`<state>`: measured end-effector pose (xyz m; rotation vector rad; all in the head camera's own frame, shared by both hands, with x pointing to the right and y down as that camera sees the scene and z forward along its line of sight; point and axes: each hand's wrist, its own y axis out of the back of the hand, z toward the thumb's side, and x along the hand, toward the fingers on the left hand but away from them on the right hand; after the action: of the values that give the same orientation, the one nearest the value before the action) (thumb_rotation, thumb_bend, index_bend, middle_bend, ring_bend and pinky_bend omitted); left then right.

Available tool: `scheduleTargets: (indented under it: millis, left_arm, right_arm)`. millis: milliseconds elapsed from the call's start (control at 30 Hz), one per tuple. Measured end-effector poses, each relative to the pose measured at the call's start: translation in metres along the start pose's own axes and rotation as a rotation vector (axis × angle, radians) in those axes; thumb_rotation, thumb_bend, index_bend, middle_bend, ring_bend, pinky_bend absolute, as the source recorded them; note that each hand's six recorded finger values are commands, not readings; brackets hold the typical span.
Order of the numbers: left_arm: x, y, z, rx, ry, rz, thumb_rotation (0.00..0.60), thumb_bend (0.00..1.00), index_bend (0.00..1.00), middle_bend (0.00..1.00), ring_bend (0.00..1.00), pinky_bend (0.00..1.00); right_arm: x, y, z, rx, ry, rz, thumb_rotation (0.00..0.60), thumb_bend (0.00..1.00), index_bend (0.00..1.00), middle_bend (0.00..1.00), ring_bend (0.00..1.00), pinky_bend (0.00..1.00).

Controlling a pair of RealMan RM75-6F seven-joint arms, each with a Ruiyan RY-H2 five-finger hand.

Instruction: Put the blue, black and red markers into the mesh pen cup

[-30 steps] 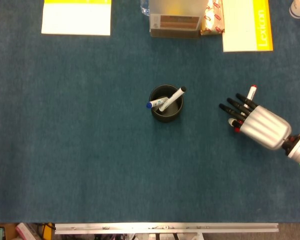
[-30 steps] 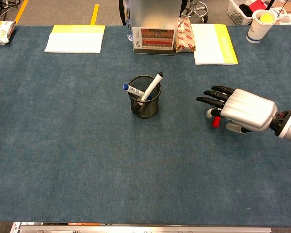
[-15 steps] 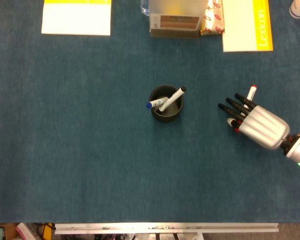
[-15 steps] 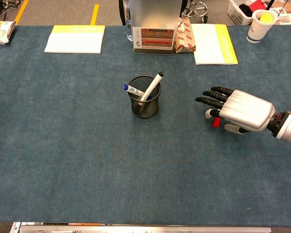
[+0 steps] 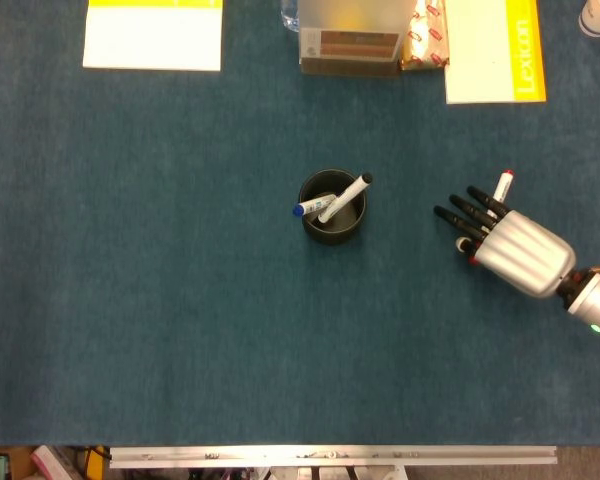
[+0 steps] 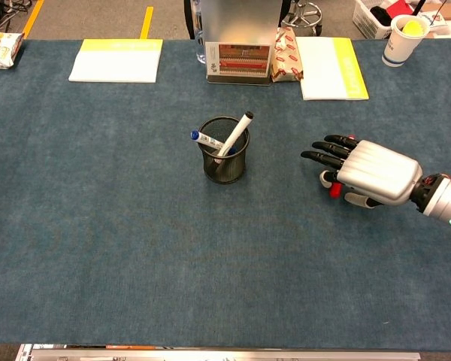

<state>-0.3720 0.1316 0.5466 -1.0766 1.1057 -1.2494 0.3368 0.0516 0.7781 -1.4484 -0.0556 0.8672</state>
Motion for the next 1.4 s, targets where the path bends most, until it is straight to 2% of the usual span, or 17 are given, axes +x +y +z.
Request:
scheduleTargets:
  millis: [400, 767, 1000, 1400]
  left_arm:
    - [-0.001, 0.000, 0.000, -0.001, 0.001, 0.000, 0.600, 0.24, 0.39, 0.08, 0.02, 0.18]
    - [-0.001, 0.001, 0.000, -0.003, 0.001, 0.003, 0.600, 0.24, 0.39, 0.08, 0.02, 0.18]
    - [0.000, 0.002, 0.000, -0.002, 0.002, 0.005, 0.600, 0.24, 0.39, 0.08, 0.02, 0.18]
    - [-0.001, 0.000, -0.001, 0.001, 0.003, -0.002, 0.600, 0.24, 0.39, 0.08, 0.02, 0.18]
  right_arm:
    - [-0.001, 0.001, -0.001, -0.007, -0.006, -0.013, 0.600, 0.28, 0.53, 0.07, 0.01, 0.10]
    - [-0.002, -0.001, 0.001, -0.001, -0.002, -0.006, 0.600, 0.28, 0.54, 0.07, 0.01, 0.10]
    - [-0.004, 0.000, 0.002, -0.003, -0.002, -0.015, 0.600, 0.28, 0.60, 0.08, 0.01, 0.11]
    - [-0.004, 0.017, 0.003, -0.045, -0.011, -0.076, 0.600, 0.28, 0.62, 0.08, 0.01, 0.10]
